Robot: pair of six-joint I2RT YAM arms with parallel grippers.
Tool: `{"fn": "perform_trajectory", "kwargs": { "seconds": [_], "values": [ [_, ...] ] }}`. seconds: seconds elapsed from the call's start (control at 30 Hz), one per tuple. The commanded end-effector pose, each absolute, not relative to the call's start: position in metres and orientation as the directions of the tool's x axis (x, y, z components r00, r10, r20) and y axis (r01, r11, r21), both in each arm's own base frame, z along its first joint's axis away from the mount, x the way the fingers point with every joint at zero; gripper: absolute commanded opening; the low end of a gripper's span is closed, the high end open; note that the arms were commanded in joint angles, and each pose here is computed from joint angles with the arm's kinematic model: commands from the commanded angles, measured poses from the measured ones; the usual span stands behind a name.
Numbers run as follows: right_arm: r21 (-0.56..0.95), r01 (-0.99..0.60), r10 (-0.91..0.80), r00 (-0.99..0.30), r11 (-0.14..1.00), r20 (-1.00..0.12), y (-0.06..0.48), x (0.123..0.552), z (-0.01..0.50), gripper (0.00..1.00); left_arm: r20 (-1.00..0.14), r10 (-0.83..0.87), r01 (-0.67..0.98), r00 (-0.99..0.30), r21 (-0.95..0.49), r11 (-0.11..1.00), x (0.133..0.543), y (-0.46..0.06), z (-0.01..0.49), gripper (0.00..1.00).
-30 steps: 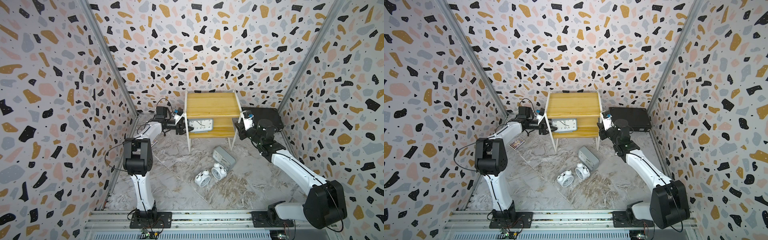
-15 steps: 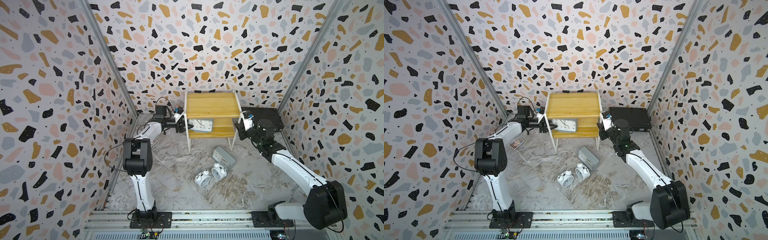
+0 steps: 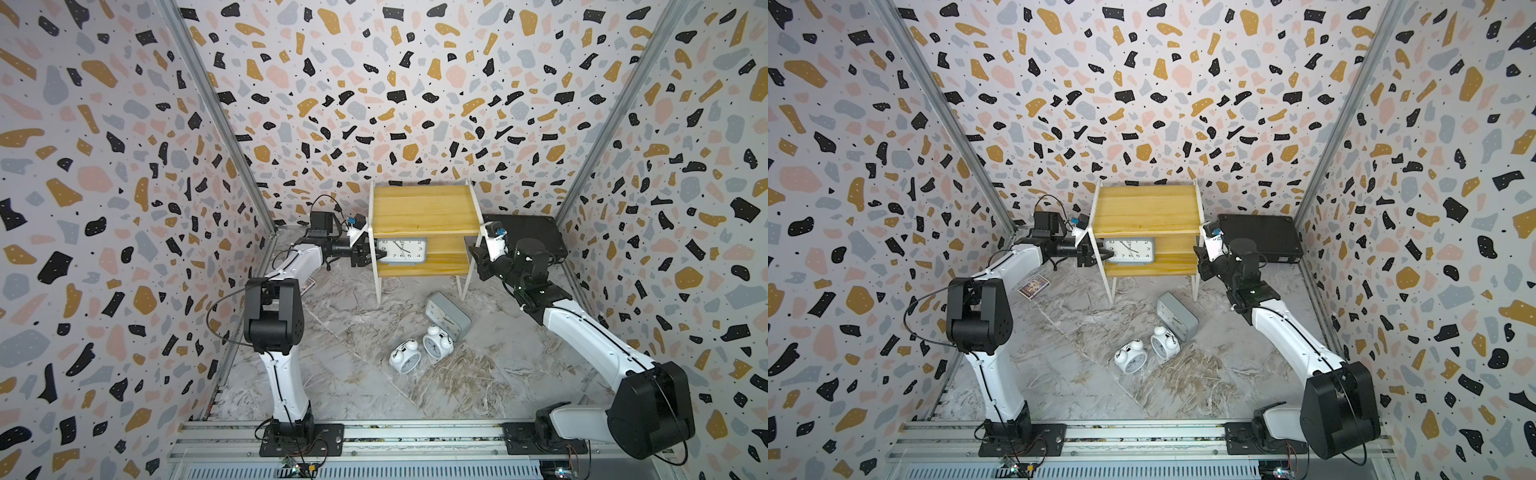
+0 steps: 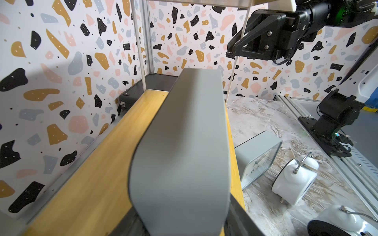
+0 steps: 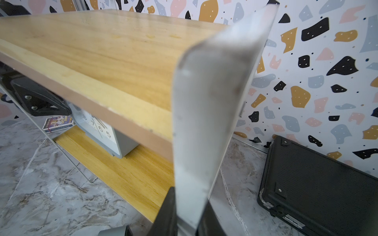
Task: Place the alarm clocks on the shelf by style
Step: Place the alarm on the shelf.
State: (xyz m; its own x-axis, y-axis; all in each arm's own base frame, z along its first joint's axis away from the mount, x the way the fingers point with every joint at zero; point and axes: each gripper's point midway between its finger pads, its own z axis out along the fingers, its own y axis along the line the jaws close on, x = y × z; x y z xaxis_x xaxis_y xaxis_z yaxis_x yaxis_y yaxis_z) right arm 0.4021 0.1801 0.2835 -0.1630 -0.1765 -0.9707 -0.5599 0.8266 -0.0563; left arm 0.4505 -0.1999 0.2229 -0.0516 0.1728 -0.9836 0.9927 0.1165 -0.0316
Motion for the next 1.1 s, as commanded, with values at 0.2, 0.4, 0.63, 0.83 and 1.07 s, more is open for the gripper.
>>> {"fn": "perform_trajectory", "kwargs": {
  "seconds": [0.2, 0.4, 0.63, 0.83, 1.07],
  "values": [
    [-0.087, -0.553, -0.165, -0.094, 0.828, -0.982, 0.177, 0.397, 0.314, 0.20, -0.981, 0.195, 0.991, 0.019, 0.044, 0.126, 0.445, -0.198, 0.246, 0.60],
    [-0.090, -0.550, -0.167, -0.090, 0.830, -0.982, 0.176, 0.396, 0.316, 0.24, -0.970, 0.240, 0.980, 0.026, 0.072, 0.186, 0.449, -0.191, 0.246, 0.67],
    [-0.103, -0.528, -0.177, -0.092, 0.843, -0.980, 0.170, 0.391, 0.315, 0.43, -0.960, 0.278, 0.942, 0.011, 0.103, 0.320, 0.458, -0.173, 0.251, 0.71],
    [-0.106, -0.511, -0.187, -0.110, 0.853, -0.976, 0.164, 0.385, 0.311, 0.63, -0.948, 0.315, 0.889, -0.041, 0.109, 0.445, 0.463, -0.154, 0.248, 0.73],
    [-0.092, -0.498, -0.196, -0.161, 0.862, -0.967, 0.154, 0.365, 0.298, 0.73, -0.954, 0.253, 0.706, -0.158, 0.070, 0.705, 0.470, -0.122, 0.255, 0.73]
  ]
}}
